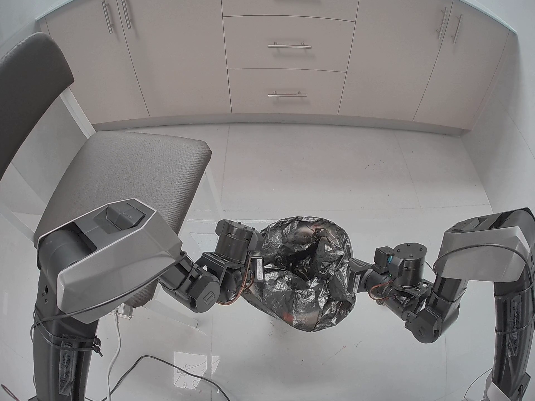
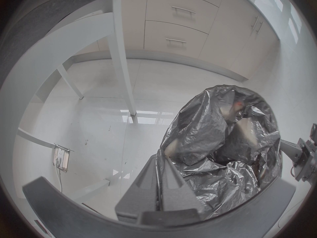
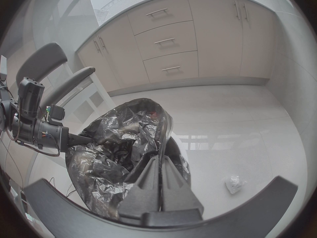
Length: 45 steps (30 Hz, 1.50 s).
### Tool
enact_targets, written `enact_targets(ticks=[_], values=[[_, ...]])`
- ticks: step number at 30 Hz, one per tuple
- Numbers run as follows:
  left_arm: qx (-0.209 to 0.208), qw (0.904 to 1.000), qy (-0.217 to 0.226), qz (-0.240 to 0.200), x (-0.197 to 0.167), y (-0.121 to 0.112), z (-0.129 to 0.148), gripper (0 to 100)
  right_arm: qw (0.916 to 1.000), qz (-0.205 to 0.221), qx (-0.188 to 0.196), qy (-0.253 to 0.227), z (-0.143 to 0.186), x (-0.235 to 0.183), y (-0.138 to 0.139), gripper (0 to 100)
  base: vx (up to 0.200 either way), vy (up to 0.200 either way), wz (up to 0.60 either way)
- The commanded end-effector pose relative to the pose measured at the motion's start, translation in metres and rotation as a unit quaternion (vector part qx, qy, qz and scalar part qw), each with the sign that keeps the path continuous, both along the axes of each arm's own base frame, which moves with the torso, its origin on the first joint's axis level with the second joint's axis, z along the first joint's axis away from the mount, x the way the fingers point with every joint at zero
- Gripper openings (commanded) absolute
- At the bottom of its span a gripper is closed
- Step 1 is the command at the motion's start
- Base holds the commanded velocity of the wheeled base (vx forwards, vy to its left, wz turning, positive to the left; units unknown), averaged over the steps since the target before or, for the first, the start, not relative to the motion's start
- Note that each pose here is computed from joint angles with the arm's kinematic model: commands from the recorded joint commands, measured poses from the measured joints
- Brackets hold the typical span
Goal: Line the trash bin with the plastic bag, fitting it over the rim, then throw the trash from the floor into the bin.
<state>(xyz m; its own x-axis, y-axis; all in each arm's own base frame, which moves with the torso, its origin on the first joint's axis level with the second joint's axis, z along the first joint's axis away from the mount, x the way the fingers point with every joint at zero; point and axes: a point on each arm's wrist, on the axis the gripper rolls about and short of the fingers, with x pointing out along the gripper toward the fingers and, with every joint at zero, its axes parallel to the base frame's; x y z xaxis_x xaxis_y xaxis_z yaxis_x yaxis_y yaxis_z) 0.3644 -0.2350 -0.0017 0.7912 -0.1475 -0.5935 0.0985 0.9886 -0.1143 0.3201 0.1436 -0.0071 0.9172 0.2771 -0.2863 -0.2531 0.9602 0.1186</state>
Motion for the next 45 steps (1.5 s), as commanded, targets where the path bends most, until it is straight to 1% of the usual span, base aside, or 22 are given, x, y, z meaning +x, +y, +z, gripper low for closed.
enact_targets(ticks=[1,5,9,16,22,31,36,40,41,45], values=[[0.001,1.0,0.002,-0.004,-0.002,-0.003,-0.002,0,0.9999,-0.011,-0.005,0.009,-0.007,0.0,-0.008,0,0.0,0.0,0.0],[0.002,1.0,0.003,-0.005,-0.003,-0.003,-0.003,0,0.9997,-0.023,-0.003,0.002,-0.008,0.002,-0.015,0,0.0,0.0,0.0],[0.002,1.0,0.003,-0.005,-0.003,-0.004,-0.003,0,0.9993,-0.034,-0.008,0.01,-0.01,0.0,-0.022,0,0.0,0.0,0.0],[0.003,1.0,0.004,-0.005,-0.004,-0.004,-0.003,0,0.9985,-0.053,-0.01,0.005,-0.011,-0.001,-0.033,0,0.0,0.0,0.0],[0.003,1.0,0.004,-0.006,-0.004,-0.004,-0.003,0,0.9987,-0.049,-0.009,0.014,-0.012,-0.005,-0.034,0,0.0,0.0,0.0],[0.002,1.0,0.005,-0.005,-0.004,-0.004,-0.004,0,0.9993,-0.038,-0.005,0.004,-0.009,-0.003,-0.027,0,0.0,0.0,0.0],[0.001,1.0,0.004,-0.006,-0.004,-0.004,-0.003,0,0.9992,-0.041,-0.004,-0.002,-0.001,-0.006,-0.026,0,0.0,0.0,0.0],[0.002,1.0,0.004,-0.006,-0.004,-0.004,-0.003,0,0.9988,-0.046,-0.002,-0.015,0.015,-0.012,-0.032,0,0.0,0.0,0.0],[0.001,1.0,0.004,-0.006,-0.004,-0.004,-0.003,0,0.9987,-0.047,0.0,-0.018,0.017,-0.012,-0.033,100,0.0,0.0,0.0],[0.001,1.0,0.003,-0.009,-0.005,-0.006,-0.002,0,0.9981,-0.05,0.009,-0.035,0.032,-0.013,-0.035,100,0.0,0.0,0.0]])
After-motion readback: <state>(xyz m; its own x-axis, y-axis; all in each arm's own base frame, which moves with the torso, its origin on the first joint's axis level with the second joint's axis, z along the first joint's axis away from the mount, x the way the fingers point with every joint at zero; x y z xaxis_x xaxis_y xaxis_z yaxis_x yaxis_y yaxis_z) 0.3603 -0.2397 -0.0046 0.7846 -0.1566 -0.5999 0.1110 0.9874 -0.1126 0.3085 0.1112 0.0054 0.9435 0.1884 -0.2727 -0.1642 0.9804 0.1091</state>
